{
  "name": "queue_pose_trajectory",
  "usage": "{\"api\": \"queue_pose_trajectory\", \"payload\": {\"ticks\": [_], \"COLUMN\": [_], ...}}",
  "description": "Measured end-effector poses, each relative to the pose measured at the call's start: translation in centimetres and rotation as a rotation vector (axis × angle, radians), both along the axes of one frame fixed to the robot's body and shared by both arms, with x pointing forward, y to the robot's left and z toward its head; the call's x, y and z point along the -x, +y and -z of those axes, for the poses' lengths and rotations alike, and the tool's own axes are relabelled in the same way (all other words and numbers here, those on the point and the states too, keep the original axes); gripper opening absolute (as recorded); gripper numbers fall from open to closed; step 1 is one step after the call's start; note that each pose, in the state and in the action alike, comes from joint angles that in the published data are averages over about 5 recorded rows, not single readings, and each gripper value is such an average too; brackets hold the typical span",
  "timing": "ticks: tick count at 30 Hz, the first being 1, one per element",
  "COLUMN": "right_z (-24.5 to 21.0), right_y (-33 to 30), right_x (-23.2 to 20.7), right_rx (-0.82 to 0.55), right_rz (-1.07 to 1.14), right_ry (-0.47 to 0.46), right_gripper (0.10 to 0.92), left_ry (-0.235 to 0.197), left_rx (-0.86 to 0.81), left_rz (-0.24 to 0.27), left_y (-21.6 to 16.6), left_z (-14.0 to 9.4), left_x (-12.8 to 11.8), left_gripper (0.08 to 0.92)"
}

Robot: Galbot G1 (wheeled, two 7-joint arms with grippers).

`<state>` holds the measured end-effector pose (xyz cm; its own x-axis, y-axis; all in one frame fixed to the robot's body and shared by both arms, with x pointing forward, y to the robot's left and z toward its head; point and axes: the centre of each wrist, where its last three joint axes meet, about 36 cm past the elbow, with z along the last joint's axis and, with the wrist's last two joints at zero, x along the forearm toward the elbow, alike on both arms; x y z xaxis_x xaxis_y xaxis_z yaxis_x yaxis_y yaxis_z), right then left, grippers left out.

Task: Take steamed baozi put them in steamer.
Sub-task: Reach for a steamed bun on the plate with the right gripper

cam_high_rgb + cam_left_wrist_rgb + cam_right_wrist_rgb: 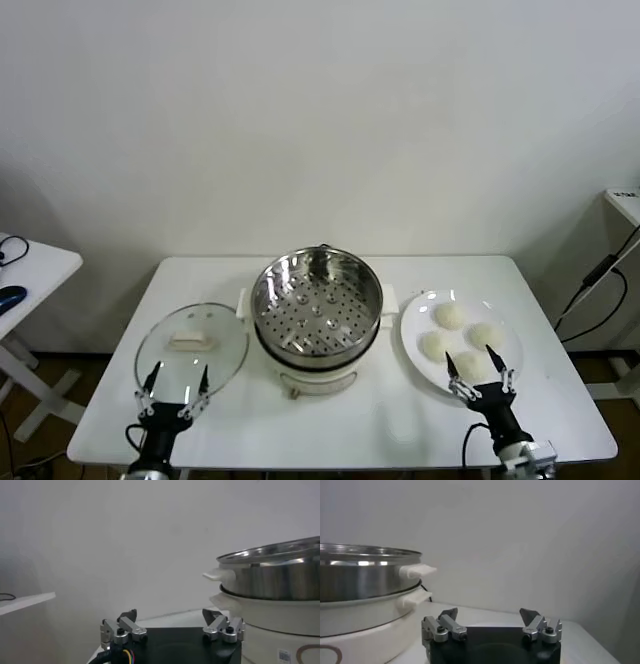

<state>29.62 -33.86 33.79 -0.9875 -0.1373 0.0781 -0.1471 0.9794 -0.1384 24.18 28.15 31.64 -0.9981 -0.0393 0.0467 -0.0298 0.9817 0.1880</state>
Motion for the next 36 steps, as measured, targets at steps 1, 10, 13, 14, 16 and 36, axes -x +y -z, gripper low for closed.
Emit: {"api": "queue_pose_trajectory", "payload": {"ticks": [1,10,13,14,16,36], "right_z": [-0.2,-5.0,-7.1,-7.8,-9.2,-18.3], "right_y": [-0.3,-6.1,-8.5,-9.2,-10.4,-12.4], "right_x": [-0.2,-5.4,-7.8,-8.7,-10.6,-30.4], "right_rx": [0.009,0.211,0.307,0.340,0.405,0.961], "right_rz": [-0.005,-0.136,-0.212,-0.240,-0.303,-0.926], "right_ry": [-0.001,0.058,0.097,0.110,0.135,0.529], "right_gripper": [0.823,0.823,0.823,0.823,0.823,0.823], "left_ry": [-0.002,-0.029,-0.027,-0.026,-0.025,-0.025], "left_rx": [0.000,-0.001,-0.008,-0.009,-0.012,0.004], "left_rz": [-0.001,-0.003,0.007,0.010,0.015,0.009], "left_y": [0.0,-0.7,-1.0,-1.0,-1.1,-1.8], "left_z": [0.0,-0.6,-0.4,-0.3,-0.2,0.9], "left_x": [-0.1,-0.9,-0.9,-0.9,-0.9,-0.5], "left_gripper": [0.823,0.823,0.823,0.823,0.823,0.823]}}
